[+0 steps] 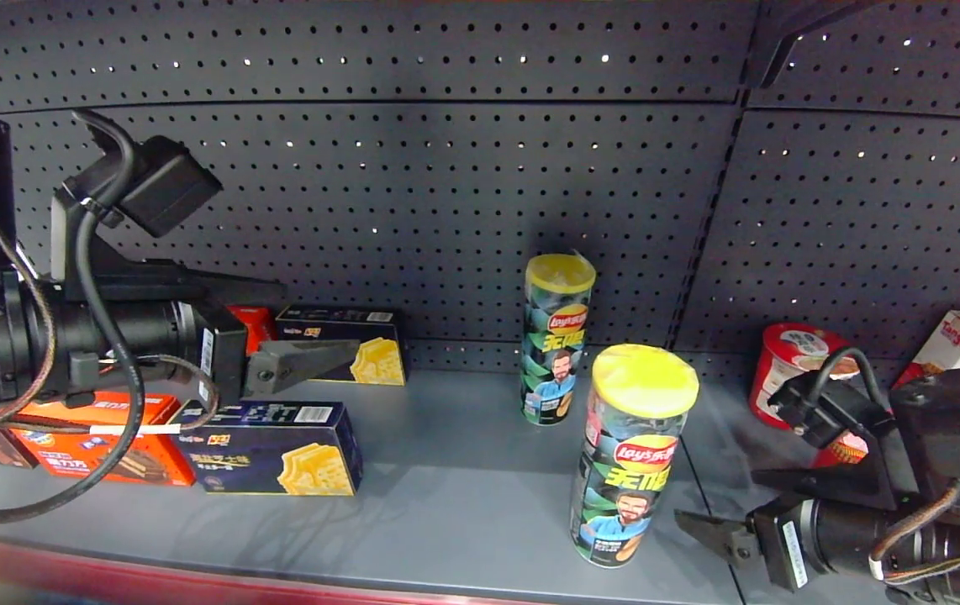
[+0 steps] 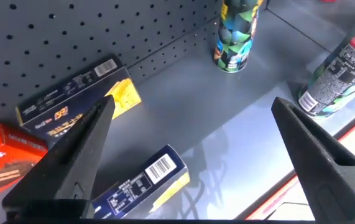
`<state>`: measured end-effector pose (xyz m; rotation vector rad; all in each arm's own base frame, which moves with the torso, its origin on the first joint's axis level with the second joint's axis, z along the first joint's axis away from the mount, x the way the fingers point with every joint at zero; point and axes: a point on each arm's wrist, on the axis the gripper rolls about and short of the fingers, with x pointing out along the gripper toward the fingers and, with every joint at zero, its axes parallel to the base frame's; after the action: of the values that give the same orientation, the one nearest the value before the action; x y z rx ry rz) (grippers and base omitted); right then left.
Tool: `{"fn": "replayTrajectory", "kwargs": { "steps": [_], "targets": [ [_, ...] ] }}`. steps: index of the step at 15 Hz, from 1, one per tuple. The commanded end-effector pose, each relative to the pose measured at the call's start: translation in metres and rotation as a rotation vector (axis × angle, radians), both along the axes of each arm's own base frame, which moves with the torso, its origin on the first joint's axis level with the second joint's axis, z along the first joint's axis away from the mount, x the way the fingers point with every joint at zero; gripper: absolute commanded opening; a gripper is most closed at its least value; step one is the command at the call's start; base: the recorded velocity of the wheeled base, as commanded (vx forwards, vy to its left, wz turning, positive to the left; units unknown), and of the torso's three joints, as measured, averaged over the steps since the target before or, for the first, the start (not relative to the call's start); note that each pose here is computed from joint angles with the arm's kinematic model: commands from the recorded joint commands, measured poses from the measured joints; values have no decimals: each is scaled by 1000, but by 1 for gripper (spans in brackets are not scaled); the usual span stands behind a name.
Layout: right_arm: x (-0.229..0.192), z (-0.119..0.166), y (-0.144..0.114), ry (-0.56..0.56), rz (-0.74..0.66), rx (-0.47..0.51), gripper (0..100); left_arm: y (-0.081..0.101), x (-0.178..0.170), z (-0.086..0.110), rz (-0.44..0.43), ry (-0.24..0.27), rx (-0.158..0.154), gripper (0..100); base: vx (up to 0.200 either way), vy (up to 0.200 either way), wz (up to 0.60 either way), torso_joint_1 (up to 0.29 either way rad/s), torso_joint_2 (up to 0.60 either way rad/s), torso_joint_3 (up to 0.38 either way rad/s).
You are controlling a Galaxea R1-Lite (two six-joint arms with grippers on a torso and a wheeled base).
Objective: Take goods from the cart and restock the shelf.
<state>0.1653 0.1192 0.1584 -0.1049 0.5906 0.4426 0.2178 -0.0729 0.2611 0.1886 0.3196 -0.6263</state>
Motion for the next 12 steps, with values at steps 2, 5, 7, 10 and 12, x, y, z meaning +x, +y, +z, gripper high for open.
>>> {"fn": "replayTrajectory", "kwargs": {
  "steps": [2, 5, 7, 10, 12],
  "targets": [
    [6, -6, 2, 18, 5, -34, 100, 2, 1, 0, 7, -1, -1, 100, 0, 0, 0, 0, 0, 0],
    [13, -10, 1, 27, -10, -51, 100, 1, 3, 1, 4, -14, -6, 100, 0, 0, 0, 0, 0, 0],
    [20, -12, -1, 8, -25, -56, 100, 1, 3, 1, 4, -16, -6, 100, 0, 0, 0, 0, 0, 0],
    [27, -12, 1, -2, -22, -64, 100, 1, 6, -1, 4, -9, -3, 100, 0, 0, 0, 0, 0, 0],
    [29, -12, 3, -4, -15, -64, 100, 0, 7, -2, 2, -6, -3, 100, 0, 0, 0, 0, 0, 0]
  ]
}}
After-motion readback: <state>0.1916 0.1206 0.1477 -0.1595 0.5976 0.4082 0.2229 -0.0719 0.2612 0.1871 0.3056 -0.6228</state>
